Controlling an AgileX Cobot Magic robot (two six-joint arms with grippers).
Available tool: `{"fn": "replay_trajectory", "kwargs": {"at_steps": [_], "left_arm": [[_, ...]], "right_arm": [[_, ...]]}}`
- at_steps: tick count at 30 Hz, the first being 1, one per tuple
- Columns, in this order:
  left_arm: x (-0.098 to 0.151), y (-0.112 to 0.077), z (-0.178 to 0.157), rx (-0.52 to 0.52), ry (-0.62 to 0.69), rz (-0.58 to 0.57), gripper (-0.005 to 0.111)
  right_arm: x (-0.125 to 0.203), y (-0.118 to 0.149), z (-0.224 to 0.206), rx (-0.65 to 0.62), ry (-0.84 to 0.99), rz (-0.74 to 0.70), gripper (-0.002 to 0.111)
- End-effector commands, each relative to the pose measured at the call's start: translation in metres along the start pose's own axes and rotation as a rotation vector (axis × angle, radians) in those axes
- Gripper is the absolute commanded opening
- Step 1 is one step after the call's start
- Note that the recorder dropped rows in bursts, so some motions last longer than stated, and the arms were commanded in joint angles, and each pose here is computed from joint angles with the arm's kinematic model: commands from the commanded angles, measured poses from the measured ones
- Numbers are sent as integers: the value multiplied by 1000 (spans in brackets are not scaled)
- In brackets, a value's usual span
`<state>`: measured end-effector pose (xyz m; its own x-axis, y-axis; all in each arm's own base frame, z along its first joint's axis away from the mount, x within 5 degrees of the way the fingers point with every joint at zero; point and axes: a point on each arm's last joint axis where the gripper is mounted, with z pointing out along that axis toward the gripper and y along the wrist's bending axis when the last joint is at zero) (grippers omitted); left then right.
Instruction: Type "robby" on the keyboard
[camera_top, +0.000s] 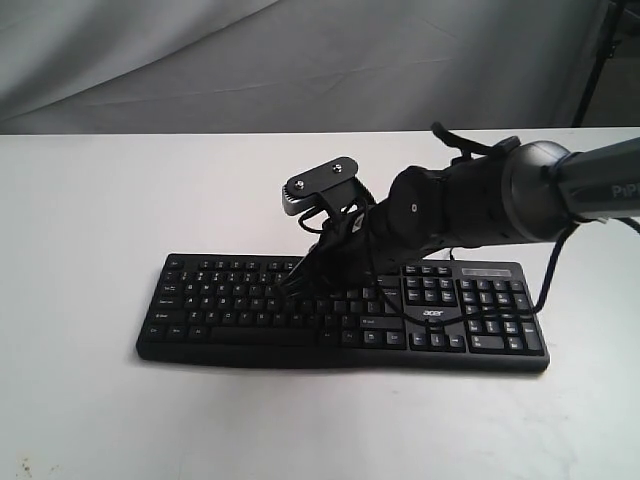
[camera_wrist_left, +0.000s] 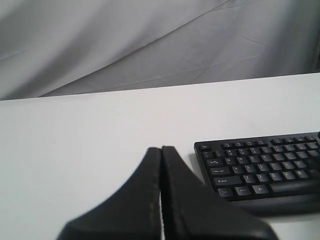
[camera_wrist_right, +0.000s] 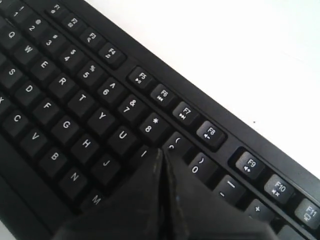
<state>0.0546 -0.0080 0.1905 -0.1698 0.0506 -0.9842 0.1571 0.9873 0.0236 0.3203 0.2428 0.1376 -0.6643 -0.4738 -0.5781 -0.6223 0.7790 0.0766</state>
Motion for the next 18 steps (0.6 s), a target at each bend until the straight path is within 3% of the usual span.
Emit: {"fn": "replay_trajectory", "kwargs": {"at_steps": [1,18], "left_arm": [[1,0,0,5,-7,3,0],[1,0,0,5,-7,3,0]], "right_arm": [[3,-2,3,8,6,-7,0],[9,-4,14,13,29,-9,0]]}}
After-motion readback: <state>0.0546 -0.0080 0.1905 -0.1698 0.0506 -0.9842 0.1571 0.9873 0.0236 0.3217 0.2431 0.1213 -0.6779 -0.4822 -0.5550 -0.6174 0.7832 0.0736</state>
